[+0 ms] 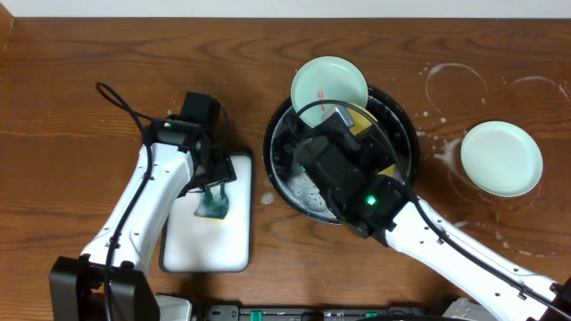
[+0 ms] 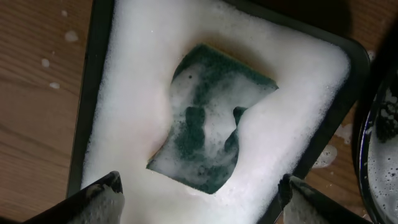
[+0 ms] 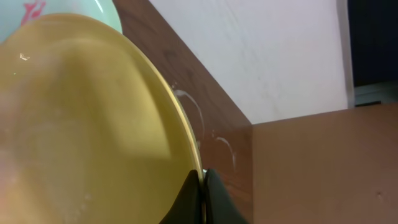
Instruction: Clean dirty plates on tray and stack at the side
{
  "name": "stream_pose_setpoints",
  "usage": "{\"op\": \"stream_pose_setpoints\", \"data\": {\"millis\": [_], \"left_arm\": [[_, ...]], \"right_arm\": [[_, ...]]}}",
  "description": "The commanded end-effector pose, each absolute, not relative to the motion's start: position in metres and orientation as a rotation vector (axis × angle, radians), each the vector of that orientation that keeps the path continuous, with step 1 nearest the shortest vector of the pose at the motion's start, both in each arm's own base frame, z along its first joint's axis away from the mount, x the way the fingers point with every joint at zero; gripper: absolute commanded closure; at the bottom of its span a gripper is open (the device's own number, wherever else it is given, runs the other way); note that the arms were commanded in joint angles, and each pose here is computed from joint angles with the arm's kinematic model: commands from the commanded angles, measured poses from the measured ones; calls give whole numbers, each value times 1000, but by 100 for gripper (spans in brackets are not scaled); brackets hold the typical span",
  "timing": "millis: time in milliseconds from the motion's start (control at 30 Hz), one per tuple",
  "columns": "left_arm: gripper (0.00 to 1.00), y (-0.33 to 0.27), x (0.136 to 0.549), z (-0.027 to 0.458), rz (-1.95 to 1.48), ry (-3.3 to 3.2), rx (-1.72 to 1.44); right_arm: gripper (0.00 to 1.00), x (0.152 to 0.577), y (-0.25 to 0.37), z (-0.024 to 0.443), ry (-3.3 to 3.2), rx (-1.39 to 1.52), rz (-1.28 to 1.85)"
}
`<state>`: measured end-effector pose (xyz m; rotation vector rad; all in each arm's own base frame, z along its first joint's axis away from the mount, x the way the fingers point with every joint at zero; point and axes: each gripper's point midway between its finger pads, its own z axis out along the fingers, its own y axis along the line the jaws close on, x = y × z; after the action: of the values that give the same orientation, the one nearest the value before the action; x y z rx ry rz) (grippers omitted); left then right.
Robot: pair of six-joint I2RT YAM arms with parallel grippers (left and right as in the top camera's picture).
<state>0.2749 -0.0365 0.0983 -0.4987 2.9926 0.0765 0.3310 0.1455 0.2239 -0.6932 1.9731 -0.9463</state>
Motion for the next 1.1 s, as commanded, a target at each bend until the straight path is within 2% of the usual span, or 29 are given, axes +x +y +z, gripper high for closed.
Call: {"op": "stream_pose_setpoints", "data": {"millis": [0,200,300,533,800,1067], "left_arm": [[20,-35,278,103,77,2980,-494],[19,-35,278,103,77,2980,-494],[20,-35,278,103,77,2980,-494],[19,-35,278,103,77,2980,-494],[19,-35,278,103,77,2980,-494],[20,-35,278,103,77,2980,-494]], "right_arm": [[99,331,142,227,1983,-663,-924],[99,342,120,222,2056,-458,-842],[99,347,105,219,2098,-244,-734],[99,356,72,186,2381,101,-137],[99,354,-44,164,2460,589,237],[99,312,-180,124,2339,1211,145]]}}
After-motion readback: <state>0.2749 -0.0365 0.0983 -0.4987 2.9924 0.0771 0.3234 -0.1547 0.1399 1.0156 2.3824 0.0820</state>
